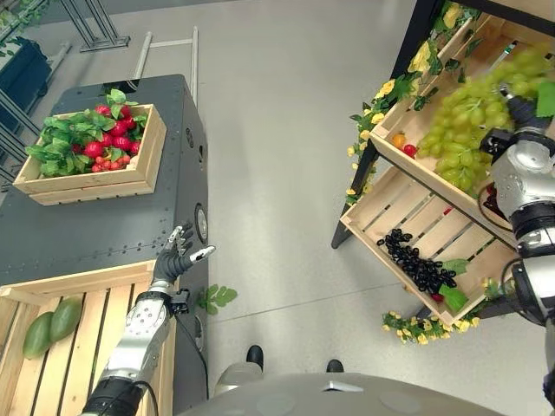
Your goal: Pick up the fruits from the basket on one side to the basket on the other side
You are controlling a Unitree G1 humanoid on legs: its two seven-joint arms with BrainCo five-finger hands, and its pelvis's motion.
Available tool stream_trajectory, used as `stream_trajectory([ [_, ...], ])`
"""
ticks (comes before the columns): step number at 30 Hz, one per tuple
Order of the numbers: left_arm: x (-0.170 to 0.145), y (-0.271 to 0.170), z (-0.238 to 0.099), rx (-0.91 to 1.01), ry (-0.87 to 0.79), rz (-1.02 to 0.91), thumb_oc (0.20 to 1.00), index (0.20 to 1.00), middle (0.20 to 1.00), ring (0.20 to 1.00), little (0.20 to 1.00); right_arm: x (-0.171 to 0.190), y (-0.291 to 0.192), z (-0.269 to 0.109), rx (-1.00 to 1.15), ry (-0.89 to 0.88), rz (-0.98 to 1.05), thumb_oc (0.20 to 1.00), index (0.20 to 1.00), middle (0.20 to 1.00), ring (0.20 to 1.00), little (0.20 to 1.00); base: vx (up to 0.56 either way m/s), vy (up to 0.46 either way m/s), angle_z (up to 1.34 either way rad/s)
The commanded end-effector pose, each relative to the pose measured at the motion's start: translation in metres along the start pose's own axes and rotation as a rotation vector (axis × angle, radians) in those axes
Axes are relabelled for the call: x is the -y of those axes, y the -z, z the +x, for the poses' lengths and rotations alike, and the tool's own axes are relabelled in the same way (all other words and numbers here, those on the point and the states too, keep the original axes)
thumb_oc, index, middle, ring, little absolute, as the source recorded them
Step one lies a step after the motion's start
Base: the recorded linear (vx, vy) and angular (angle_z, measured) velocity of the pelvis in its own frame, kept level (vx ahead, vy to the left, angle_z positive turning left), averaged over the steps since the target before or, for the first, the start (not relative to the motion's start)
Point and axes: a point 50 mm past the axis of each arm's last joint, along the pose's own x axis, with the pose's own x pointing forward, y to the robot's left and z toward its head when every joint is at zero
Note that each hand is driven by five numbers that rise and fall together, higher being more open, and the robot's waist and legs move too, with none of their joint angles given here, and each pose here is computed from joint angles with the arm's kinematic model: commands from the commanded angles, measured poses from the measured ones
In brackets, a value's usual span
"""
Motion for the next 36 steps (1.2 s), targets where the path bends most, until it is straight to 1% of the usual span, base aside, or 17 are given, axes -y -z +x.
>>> stream_trajectory([
  [1, -0.011, -0.026, 0.001, 0.126, 0.018, 0.038, 1.0, 1.0, 1.0, 1.0, 1.0, -0.008, -0.058, 0.012, 0.202, -0.046, -0.111, 0.2, 0.2, 0.2, 0.2, 0.2, -0.01, 0.004, -0.04],
  [2, -0.011, -0.026, 0.0, 0.127, 0.017, 0.041, 1.0, 1.0, 1.0, 1.0, 1.0, -0.011, -0.058, 0.012, 0.207, -0.07, -0.143, 0.2, 0.2, 0.2, 0.2, 0.2, -0.01, 0.011, -0.04],
  [3, -0.012, -0.025, 0.001, 0.125, 0.015, 0.047, 1.0, 1.0, 1.0, 1.0, 1.0, -0.015, -0.058, 0.01, 0.225, -0.098, -0.229, 0.2, 0.2, 0.2, 0.2, 0.2, -0.01, 0.011, -0.04],
  [5, -0.012, -0.025, 0.001, 0.126, 0.013, 0.047, 1.0, 1.0, 1.0, 1.0, 1.0, -0.017, -0.058, 0.009, 0.237, -0.113, -0.264, 0.2, 0.2, 0.2, 0.2, 0.2, 0.0, 0.009, -0.04],
  [7, -0.012, -0.026, 0.0, 0.131, 0.017, 0.054, 1.0, 1.0, 1.0, 1.0, 1.0, -0.018, -0.058, 0.008, 0.261, -0.159, -0.401, 0.2, 0.2, 0.2, 0.2, 0.2, 0.0, 0.002, -0.02],
  [14, -0.015, -0.028, 0.0, 0.147, 0.008, 0.081, 1.0, 1.0, 1.0, 1.0, 1.0, -0.015, -0.053, 0.004, 0.327, -0.209, -0.746, 0.2, 0.2, 0.2, 0.2, 0.2, 0.01, 0.004, -0.04],
  [16, -0.016, -0.029, 0.001, 0.153, 0.004, 0.087, 1.0, 1.0, 1.0, 1.0, 1.0, -0.014, -0.053, 0.004, 0.335, -0.204, -0.796, 0.2, 0.2, 0.2, 0.2, 0.2, 0.0, 0.0, 0.0],
  [17, -0.016, -0.03, 0.001, 0.157, 0.005, 0.089, 1.0, 1.0, 1.0, 1.0, 1.0, -0.01, -0.051, 0.006, 0.318, -0.203, -0.832, 0.316, 0.316, 0.316, 0.316, 0.316, 0.0, 0.0, 0.0],
  [18, -0.015, -0.03, 0.001, 0.158, 0.004, 0.088, 1.0, 1.0, 1.0, 1.0, 1.0, -0.009, -0.052, 0.007, 0.315, -0.199, -0.866, 1.0, 1.0, 1.0, 1.0, 1.0, -0.04, 0.004, -0.01],
  [21, -0.017, -0.029, 0.0, 0.153, -0.005, 0.089, 1.0, 1.0, 1.0, 1.0, 1.0, -0.01, -0.053, 0.01, 0.308, -0.182, -0.909, 1.0, 1.0, 1.0, 1.0, 1.0, 0.0, 0.001, -0.01],
  [36, -0.017, -0.027, 0.0, 0.145, -0.021, 0.083, 1.0, 1.0, 1.0, 1.0, 1.0, -0.009, -0.057, 0.013, 0.291, -0.158, -0.923, 1.0, 1.0, 1.0, 1.0, 1.0, 0.0, 0.003, -0.03],
])
